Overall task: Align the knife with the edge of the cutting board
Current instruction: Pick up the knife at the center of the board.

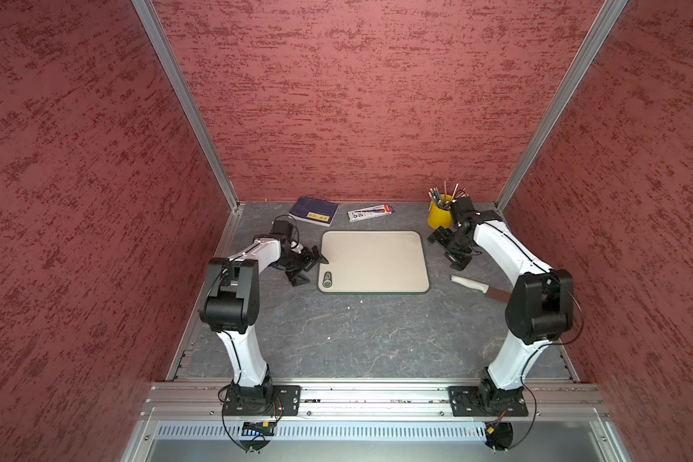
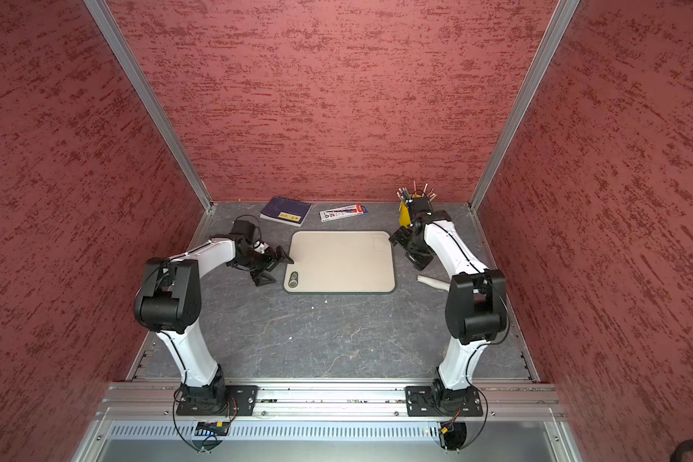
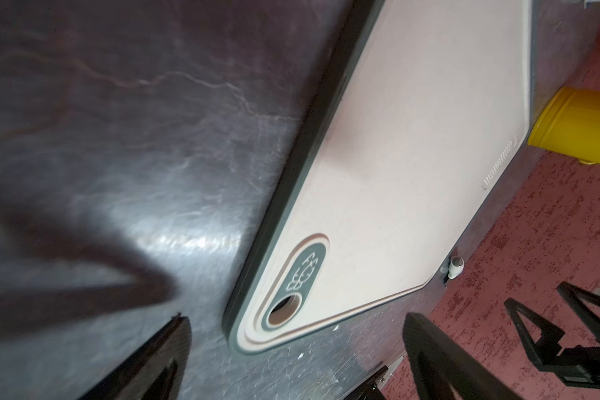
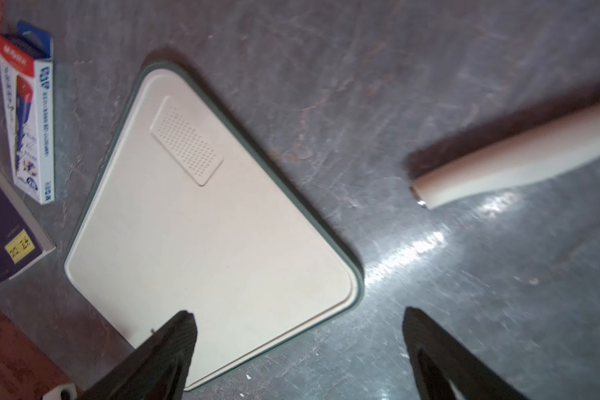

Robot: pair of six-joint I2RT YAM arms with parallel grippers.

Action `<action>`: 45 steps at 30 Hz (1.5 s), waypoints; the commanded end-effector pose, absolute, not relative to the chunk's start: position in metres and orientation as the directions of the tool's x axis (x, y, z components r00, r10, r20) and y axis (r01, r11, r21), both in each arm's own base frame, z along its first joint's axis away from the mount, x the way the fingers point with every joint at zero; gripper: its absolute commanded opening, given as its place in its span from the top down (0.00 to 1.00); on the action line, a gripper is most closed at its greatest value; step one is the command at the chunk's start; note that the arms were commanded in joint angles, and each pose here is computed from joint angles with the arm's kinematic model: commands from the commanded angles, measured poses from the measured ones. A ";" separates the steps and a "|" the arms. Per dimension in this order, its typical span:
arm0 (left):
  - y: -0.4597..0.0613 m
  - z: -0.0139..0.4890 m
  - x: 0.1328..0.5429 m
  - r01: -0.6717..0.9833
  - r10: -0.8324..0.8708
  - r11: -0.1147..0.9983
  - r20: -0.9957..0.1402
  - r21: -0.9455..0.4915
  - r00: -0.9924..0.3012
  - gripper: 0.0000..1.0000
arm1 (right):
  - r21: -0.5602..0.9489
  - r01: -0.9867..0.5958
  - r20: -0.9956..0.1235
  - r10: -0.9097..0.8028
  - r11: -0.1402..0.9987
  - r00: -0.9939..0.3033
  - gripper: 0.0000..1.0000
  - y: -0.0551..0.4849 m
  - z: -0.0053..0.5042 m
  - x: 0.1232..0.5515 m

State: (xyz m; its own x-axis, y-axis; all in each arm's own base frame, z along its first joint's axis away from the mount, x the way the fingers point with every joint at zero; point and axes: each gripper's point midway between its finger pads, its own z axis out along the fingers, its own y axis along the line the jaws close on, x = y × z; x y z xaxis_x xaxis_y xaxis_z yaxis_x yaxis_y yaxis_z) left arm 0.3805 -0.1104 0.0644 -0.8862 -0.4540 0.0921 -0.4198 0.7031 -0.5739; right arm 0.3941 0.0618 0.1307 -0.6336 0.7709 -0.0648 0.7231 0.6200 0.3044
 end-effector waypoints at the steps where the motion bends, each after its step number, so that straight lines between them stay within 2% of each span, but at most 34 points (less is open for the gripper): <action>1: -0.086 0.092 0.379 -0.410 -0.486 0.757 -0.020 -0.509 -0.874 0.00 | 0.200 0.878 -0.019 0.898 0.434 -0.440 0.03 0.025 0.110 0.360; 5: -0.083 0.107 0.366 -0.392 -0.472 0.778 -0.045 -0.491 -0.880 0.00 | 0.178 0.945 0.034 0.958 0.274 -0.284 0.04 0.003 0.091 0.340; 11: -0.089 0.115 0.339 -0.377 -0.465 0.763 -0.040 -0.525 -0.884 0.00 | 0.104 0.987 0.115 0.984 0.125 -0.137 0.06 -0.015 0.061 0.327; 14: -0.084 0.112 0.324 -0.387 -0.467 0.783 -0.048 -0.487 -0.883 0.00 | 0.079 0.994 0.135 0.987 0.077 -0.087 0.09 -0.022 0.050 0.331; 24: -0.103 0.104 0.290 -0.351 -0.414 0.816 -0.041 -0.459 -0.909 0.01 | 0.012 0.998 0.192 0.980 -0.059 0.056 0.08 -0.031 0.029 0.351; 35: -0.105 0.109 0.293 -0.324 -0.391 0.825 -0.054 -0.463 -0.919 0.01 | -0.023 0.995 0.157 0.983 -0.092 0.095 0.09 -0.041 0.018 0.345; 45: -0.104 0.106 0.286 -0.312 -0.365 0.838 -0.035 -0.447 -0.930 0.01 | -0.038 0.995 0.113 0.989 -0.096 0.100 0.16 -0.053 0.013 0.339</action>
